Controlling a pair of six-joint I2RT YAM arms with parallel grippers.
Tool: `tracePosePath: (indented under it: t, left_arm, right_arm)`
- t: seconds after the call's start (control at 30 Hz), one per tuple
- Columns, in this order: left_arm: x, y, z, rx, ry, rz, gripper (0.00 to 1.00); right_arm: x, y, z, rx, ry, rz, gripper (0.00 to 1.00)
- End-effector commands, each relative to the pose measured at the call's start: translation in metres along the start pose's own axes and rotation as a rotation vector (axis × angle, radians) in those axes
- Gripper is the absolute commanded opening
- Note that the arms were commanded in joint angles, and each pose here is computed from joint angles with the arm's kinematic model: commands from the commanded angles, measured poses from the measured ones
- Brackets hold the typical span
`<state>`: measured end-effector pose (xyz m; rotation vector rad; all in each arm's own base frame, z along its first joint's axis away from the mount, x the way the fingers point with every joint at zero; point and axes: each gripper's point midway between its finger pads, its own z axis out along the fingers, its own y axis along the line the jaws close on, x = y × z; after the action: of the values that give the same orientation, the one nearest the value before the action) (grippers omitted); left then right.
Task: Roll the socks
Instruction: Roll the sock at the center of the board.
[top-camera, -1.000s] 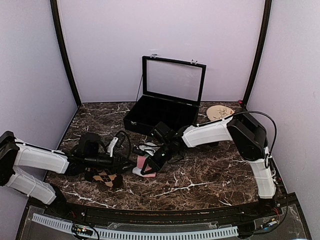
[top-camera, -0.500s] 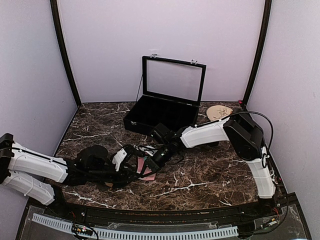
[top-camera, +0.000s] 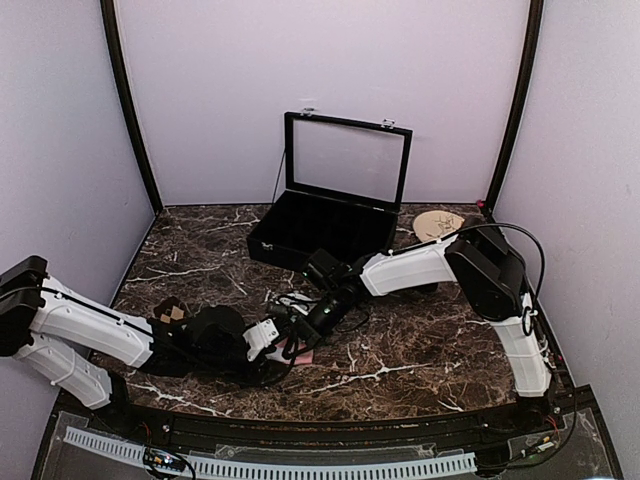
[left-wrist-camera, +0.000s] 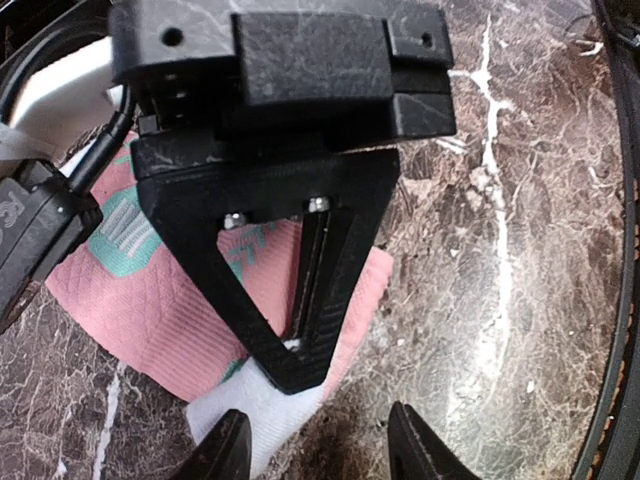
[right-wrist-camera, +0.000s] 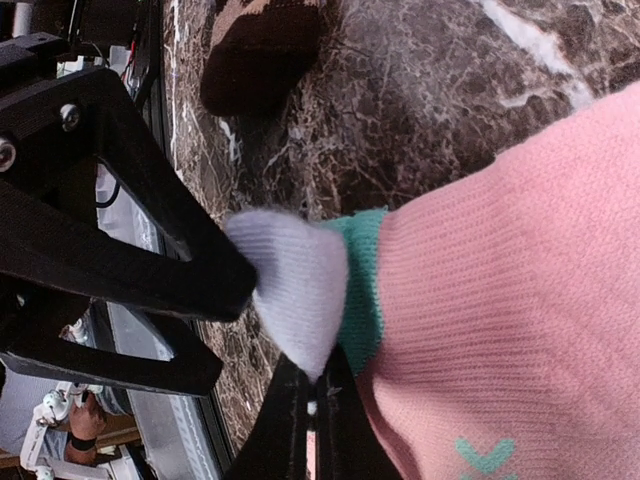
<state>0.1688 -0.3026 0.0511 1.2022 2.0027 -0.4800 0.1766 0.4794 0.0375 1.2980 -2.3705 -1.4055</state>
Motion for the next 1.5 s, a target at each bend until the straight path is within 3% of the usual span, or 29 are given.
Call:
tracePosePath:
  t: [0.0,0.83,1.03,1.17,1.47]
  left_arm:
    - [-0.006,0.008,0.004,-0.073,0.027,0.091,0.50]
    - [0.000,-0.012,0.016,0.030,0.095,0.181,0.49]
    - [0.005,-0.012,0.020,0.030,0.122,0.200,0.44]
    - [0.010,-0.016,0.024,0.052,0.154,0.204,0.31]
    - [0.016,-0.023,0.025,0.095,0.185,0.200,0.27]
  right_arm:
    - [0.006,0.001,-0.003,-0.005,0.016,0.001,0.00]
    - [0.019,0.012,-0.005,-0.015,0.051,-0.012,0.00]
    - [0.021,0.013,-0.004,-0.022,0.059,-0.013,0.00]
    - [0.021,0.013,-0.004,-0.024,0.063,-0.012,0.00]
    - [0.021,0.015,-0.004,-0.030,0.069,-0.016,0.00]
